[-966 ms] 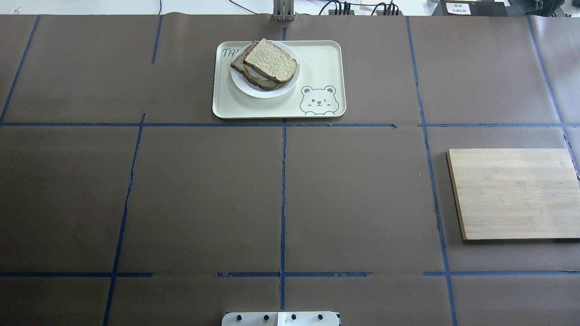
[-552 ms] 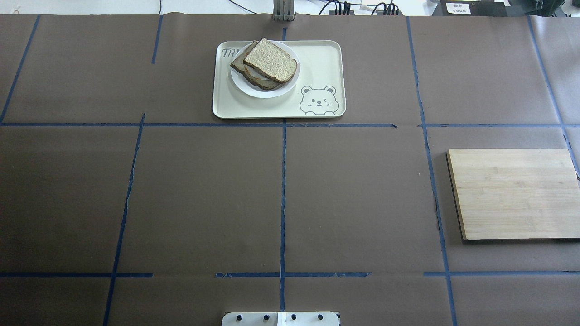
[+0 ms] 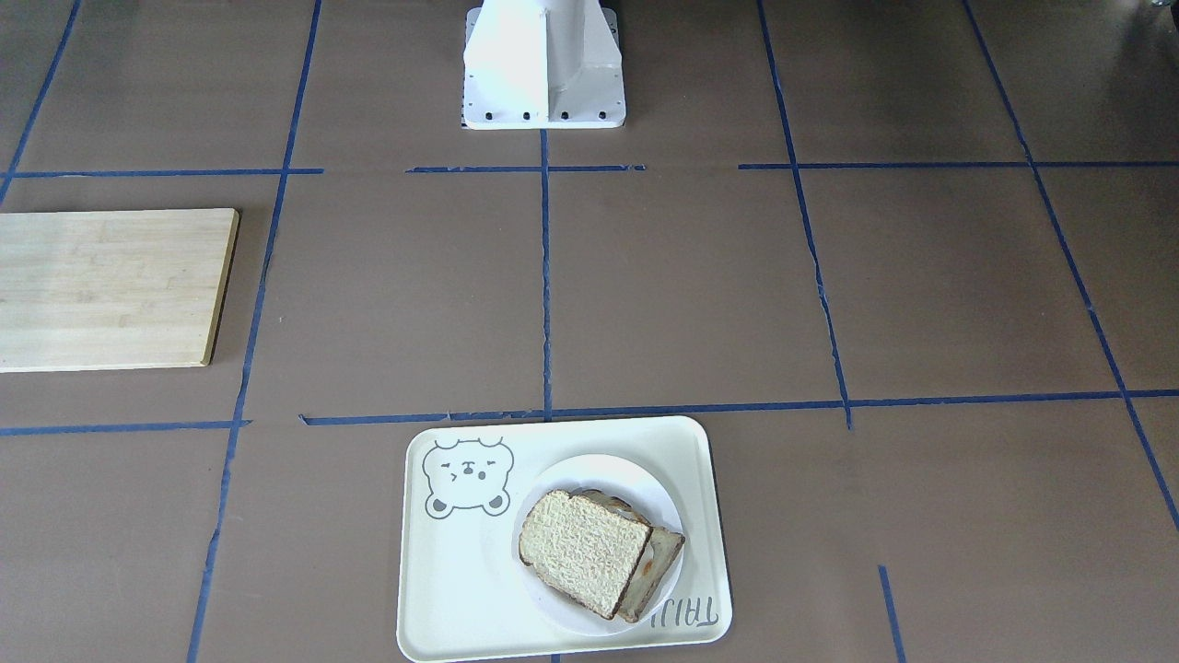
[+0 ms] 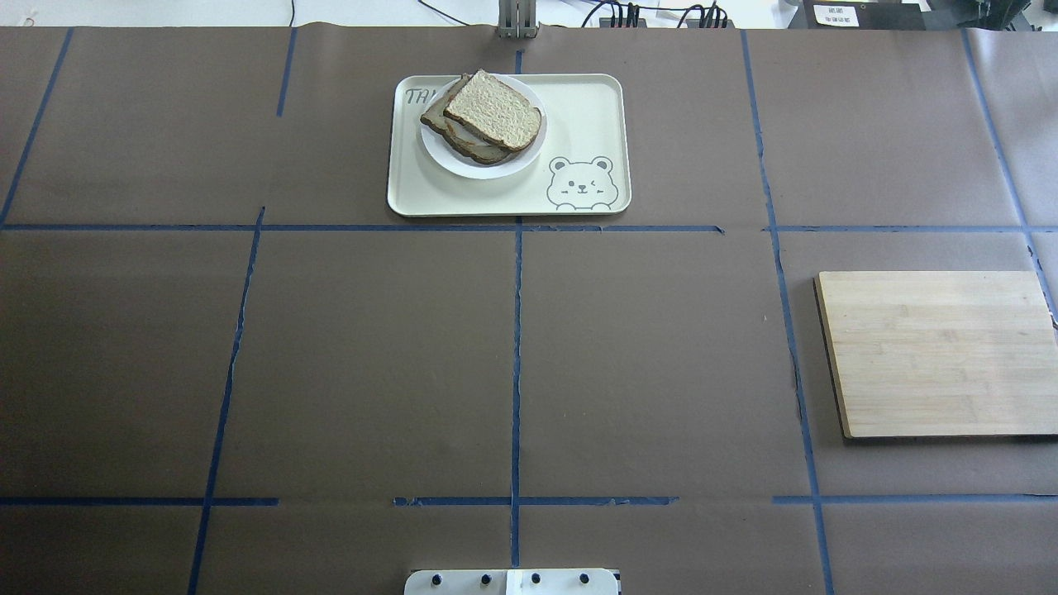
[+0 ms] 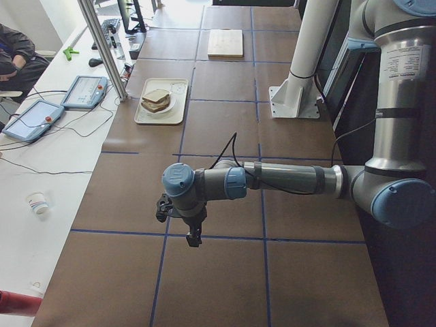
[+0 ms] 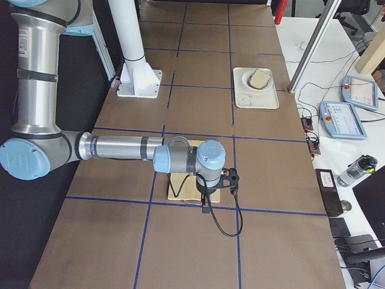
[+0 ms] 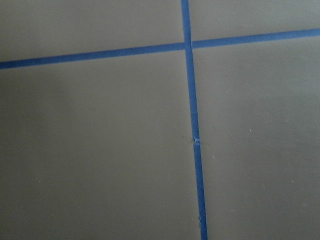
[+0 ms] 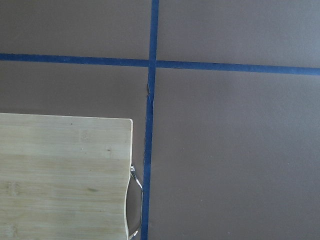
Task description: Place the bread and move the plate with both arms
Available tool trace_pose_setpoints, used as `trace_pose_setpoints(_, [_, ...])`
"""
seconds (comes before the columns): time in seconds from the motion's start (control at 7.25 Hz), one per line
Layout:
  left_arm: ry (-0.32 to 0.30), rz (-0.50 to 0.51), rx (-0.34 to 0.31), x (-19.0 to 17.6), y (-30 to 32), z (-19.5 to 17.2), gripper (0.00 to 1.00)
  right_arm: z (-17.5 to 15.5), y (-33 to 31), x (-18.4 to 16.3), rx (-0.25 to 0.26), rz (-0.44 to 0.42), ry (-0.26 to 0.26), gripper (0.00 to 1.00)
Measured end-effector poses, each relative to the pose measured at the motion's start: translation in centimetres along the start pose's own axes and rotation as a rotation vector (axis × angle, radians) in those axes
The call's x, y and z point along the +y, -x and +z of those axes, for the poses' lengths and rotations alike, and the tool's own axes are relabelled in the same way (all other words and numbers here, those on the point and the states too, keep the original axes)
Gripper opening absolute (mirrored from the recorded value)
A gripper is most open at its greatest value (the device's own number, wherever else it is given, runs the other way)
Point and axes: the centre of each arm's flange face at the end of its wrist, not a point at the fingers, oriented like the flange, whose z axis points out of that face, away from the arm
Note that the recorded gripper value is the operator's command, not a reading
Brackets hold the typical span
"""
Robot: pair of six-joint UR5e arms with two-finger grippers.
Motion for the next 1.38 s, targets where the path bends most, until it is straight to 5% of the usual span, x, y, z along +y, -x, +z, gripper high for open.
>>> trace_pose_setpoints(1.38, [-0.004,-0.019,0.037,1.1,0.6,0.3,1.0,0.7,-1.6,0.6,0.001,0.03,0.008,1.0])
